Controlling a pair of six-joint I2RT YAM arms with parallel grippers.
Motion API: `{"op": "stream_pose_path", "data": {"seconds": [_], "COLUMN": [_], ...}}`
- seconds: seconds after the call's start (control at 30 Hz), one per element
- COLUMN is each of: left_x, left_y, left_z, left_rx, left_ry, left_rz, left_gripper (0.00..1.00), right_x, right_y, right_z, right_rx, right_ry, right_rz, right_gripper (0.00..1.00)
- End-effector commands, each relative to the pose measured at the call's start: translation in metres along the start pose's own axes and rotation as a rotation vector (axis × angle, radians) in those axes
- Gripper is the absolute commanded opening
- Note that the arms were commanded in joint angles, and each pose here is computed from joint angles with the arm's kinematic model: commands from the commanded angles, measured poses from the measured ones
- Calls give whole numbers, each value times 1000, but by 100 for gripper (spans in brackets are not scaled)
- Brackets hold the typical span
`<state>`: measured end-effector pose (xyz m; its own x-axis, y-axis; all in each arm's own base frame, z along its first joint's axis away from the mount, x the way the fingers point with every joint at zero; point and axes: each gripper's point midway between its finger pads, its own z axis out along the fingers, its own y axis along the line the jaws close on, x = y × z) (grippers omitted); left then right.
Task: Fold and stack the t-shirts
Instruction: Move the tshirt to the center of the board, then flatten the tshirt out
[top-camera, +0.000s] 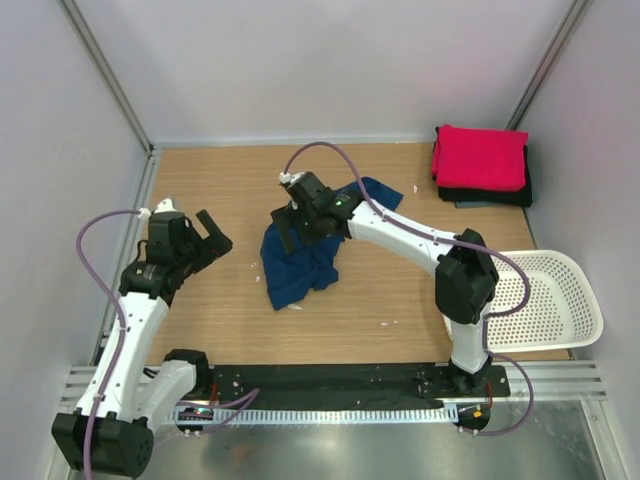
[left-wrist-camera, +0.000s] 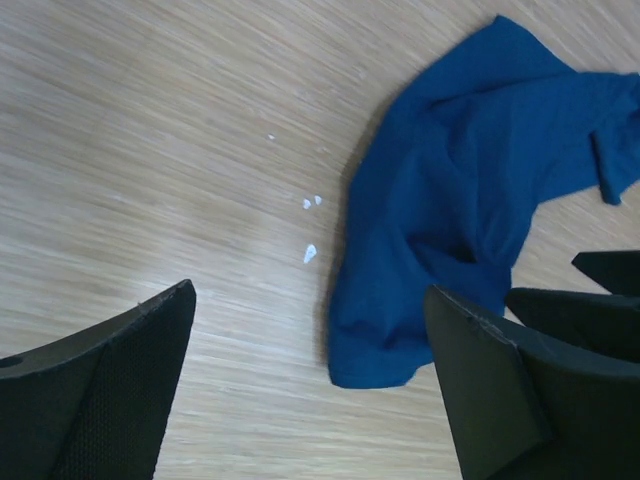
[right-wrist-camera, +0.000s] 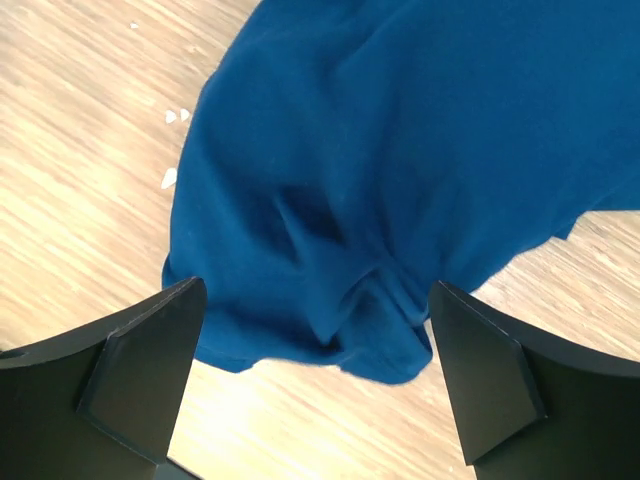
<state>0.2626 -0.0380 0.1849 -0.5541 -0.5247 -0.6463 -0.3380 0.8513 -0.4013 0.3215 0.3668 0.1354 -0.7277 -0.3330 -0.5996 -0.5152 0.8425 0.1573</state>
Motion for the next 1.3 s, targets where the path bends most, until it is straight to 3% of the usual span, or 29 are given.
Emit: {"op": "stream_pose_path", "data": {"seconds": [0.0, 0.1, 0.17, 0.33, 0.47, 0.6, 0.73, 0.87, 0.97, 1.0, 1.13, 1.27], "left_x": [18, 42, 52, 90, 127, 165, 180, 187, 177, 169, 122, 41], "left_y": [-26, -44, -53, -111, -136, -156, -149, -137, -136, -136, -130, -101], "left_z": [2, 7, 12, 10, 22, 46, 77, 95, 94, 93, 67, 30], "left_rx": [135, 191, 187, 251, 195, 104, -47, -151, -170, -171, -123, -75], "left_ry": [73, 113, 110, 138, 194, 223, 232, 241, 212, 201, 153, 37], "left_rz": [-36, 7, 39, 282, 512, 707, 815, 872, 844, 817, 628, 327], "left_gripper": [96, 89, 84, 78, 73, 63, 57, 40, 19, 0, 0, 0], "right_x": [-53, -63, -53, -17, 11, 27, 34, 35, 36, 35, 36, 28], "right_y": [-16, -68, -126, -207, -215, -207, -204, -203, -197, -194, -170, -124], "right_z": [-58, -81, -82, -76, -65, -63, -63, -63, -56, -52, -40, -23], "right_rx": [21, 0, 82, 248, 258, 220, 202, 200, 168, 158, 178, 153], "right_ry": [-155, -180, -184, -147, -74, -44, -29, -29, -22, -27, -33, -35], "right_rz": [38, 214, 315, 471, 495, 487, 464, 467, 478, 480, 390, 282], "right_gripper": [100, 100, 100, 100, 100, 100, 100, 100, 99, 100, 100, 100]}}
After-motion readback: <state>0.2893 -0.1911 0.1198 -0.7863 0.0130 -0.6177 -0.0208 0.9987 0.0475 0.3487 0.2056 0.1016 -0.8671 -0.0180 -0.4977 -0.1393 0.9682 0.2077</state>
